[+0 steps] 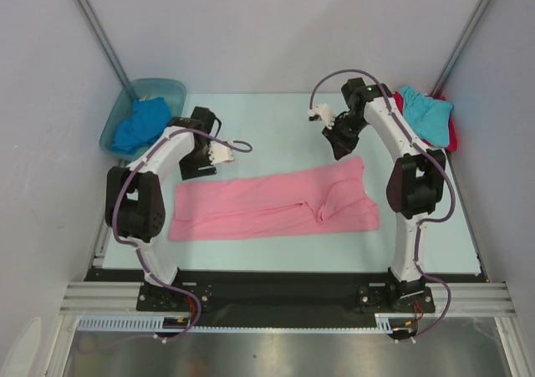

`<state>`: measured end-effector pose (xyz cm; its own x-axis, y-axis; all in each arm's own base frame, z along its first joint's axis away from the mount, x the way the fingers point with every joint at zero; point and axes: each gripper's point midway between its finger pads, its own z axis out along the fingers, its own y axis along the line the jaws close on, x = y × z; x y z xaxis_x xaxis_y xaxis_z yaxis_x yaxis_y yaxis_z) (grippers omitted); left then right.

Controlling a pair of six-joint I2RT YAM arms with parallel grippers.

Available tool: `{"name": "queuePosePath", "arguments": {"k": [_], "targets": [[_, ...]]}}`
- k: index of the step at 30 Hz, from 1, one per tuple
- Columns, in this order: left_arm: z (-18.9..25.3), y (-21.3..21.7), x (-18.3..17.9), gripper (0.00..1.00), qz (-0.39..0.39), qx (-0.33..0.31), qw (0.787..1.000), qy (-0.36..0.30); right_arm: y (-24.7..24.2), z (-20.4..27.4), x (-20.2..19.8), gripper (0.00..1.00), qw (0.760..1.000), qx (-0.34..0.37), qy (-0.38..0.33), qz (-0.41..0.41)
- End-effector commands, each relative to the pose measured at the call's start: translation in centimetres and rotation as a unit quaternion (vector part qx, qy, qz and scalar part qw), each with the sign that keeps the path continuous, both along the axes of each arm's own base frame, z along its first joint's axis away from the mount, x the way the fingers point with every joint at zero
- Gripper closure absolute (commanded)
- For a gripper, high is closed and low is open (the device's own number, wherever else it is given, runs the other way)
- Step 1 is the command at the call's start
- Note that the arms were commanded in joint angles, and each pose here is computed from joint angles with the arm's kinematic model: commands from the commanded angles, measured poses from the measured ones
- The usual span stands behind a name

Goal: Fold and stack the t-shirts
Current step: Fold the tshirt

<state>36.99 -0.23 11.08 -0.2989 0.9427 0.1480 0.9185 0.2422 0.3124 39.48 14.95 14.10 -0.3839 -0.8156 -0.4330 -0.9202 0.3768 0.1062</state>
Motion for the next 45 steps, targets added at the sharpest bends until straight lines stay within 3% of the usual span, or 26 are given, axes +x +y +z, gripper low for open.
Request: {"name": "queuePosePath", "arguments": {"k": [1, 2, 3, 4, 9, 27, 35, 45], "targets": [[-2.3, -0.1, -1.0, 0.33, 0.034, -0.017, 0.999, 0.028, -0.5, -3.0, 0.1, 1.00, 0.998, -0.019, 0.036, -0.053], [-2.7, -0.1, -1.3, 0.68, 0.042, -0.020, 0.998, 0.031, -0.8, -4.0, -0.3, 1.00, 0.997, -0.028, 0.044, -0.059], [-3.2, -0.2, -1.6, 0.89, 0.047, -0.025, 0.998, 0.036, -0.9, -4.4, 0.1, 1.00, 0.997, -0.028, 0.037, -0.065], [-3.6, -0.3, -1.7, 1.00, 0.054, -0.029, 0.997, 0.038, -1.0, -4.7, 0.1, 1.00, 0.996, -0.028, 0.037, -0.070], [-5.1, -1.4, -2.9, 1.00, 0.092, -0.074, 0.991, 0.057, -1.3, -6.5, 0.3, 1.00, 0.995, -0.033, 0.044, -0.086], [-9.3, -1.2, -3.8, 1.00, 0.160, -0.084, 0.979, 0.095, -7.1, -11.3, 5.2, 1.00, 0.976, -0.054, 0.045, -0.205], [-11.3, 0.2, -3.8, 1.00, 0.194, -0.064, 0.973, 0.103, -8.0, -13.4, 6.5, 1.00, 0.967, -0.055, 0.048, -0.246], [-12.9, 1.7, -1.0, 1.00, 0.225, -0.024, 0.972, 0.059, -7.9, -13.9, 9.5, 1.00, 0.955, -0.050, 0.003, -0.293]]}}
